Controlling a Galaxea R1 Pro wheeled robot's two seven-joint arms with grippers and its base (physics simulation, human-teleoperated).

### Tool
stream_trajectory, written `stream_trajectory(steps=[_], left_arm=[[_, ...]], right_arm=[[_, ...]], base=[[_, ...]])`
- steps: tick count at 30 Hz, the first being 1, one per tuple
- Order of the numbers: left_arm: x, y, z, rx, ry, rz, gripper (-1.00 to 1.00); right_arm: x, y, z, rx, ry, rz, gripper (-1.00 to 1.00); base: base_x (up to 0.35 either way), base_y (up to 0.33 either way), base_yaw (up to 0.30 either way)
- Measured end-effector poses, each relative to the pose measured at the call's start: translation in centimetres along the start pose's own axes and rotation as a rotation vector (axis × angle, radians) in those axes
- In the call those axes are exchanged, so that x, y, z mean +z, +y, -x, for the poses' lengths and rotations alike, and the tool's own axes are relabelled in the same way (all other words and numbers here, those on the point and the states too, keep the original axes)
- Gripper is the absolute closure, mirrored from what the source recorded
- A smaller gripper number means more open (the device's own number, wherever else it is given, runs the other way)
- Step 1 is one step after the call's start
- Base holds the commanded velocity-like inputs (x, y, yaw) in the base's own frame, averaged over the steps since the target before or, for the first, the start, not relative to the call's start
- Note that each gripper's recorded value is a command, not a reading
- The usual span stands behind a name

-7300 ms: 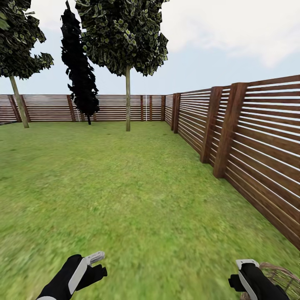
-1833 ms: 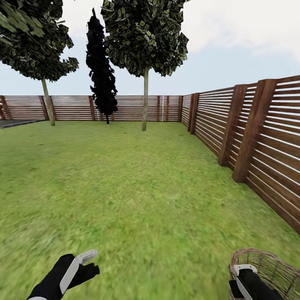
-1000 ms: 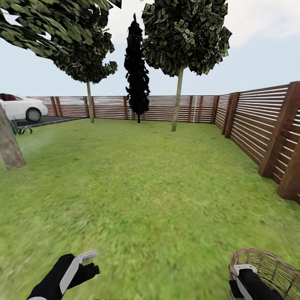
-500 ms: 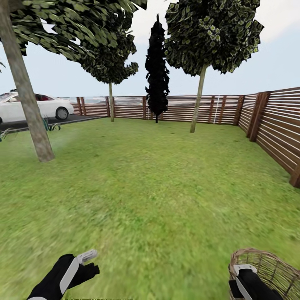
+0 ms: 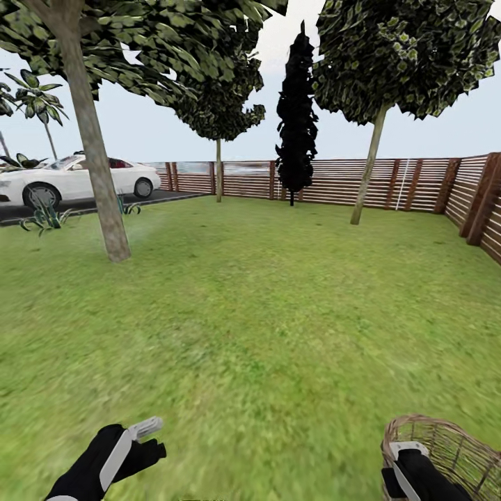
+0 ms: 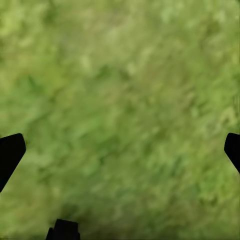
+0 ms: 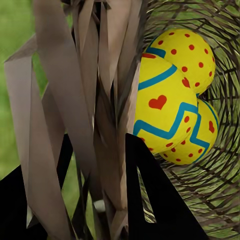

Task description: Take the three Easter eggs out of the wicker basket on the lawn in the garden, then place them on the lawn next to a single tree (choose any tree) so that all three eggs are next to the same tree and none are left in the basket.

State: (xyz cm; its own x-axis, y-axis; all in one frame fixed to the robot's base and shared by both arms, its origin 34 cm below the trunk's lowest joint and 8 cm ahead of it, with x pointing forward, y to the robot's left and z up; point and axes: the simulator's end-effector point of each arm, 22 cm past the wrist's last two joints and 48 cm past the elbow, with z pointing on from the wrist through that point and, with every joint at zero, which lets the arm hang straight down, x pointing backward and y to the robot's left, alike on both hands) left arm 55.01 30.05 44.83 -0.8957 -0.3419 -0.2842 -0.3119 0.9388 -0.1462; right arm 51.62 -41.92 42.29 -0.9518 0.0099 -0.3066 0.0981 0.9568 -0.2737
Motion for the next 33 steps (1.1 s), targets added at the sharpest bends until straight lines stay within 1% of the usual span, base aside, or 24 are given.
stream_trajectory(steps=[6,9,16,18,19,21,33], left_arm=[[0.0,0.0,0.0,0.0,-0.001,0.0,-1.0],[0.0,0.0,0.1,0.0,-0.002,0.0,-1.0],[-0.1,-0.1,0.3,0.001,-0.007,-0.001,-1.0],[-0.2,-0.3,0.3,0.001,-0.006,-0.011,-1.0],[-0.2,-0.8,0.3,0.001,-0.006,-0.038,-1.0],[-0.3,-0.9,0.5,0.0,-0.01,-0.057,-1.0],[-0.3,-0.8,0.6,-0.001,-0.013,-0.06,-1.0]], right_arm=[[0.0,0.0,0.0,0.001,0.001,0.0,1.0],[0.0,0.0,0.0,0.008,0.0,0.008,1.0],[0.1,-0.2,0.0,0.005,0.0,0.004,1.0],[0.0,-0.3,0.0,0.003,-0.001,0.001,1.0],[0.0,-0.2,0.0,0.002,-0.002,0.0,1.0],[0.0,-0.2,0.0,0.001,-0.002,0.001,1.0],[0.0,-0.2,0.0,0.005,-0.002,0.001,1.0]], base=[[0.0,0.0,0.292],[0.0,0.0,0.041],[0.018,0.002,0.001],[0.281,0.058,0.0],[0.33,0.072,0.0],[0.337,0.074,0.105],[0.344,0.008,0.26]])
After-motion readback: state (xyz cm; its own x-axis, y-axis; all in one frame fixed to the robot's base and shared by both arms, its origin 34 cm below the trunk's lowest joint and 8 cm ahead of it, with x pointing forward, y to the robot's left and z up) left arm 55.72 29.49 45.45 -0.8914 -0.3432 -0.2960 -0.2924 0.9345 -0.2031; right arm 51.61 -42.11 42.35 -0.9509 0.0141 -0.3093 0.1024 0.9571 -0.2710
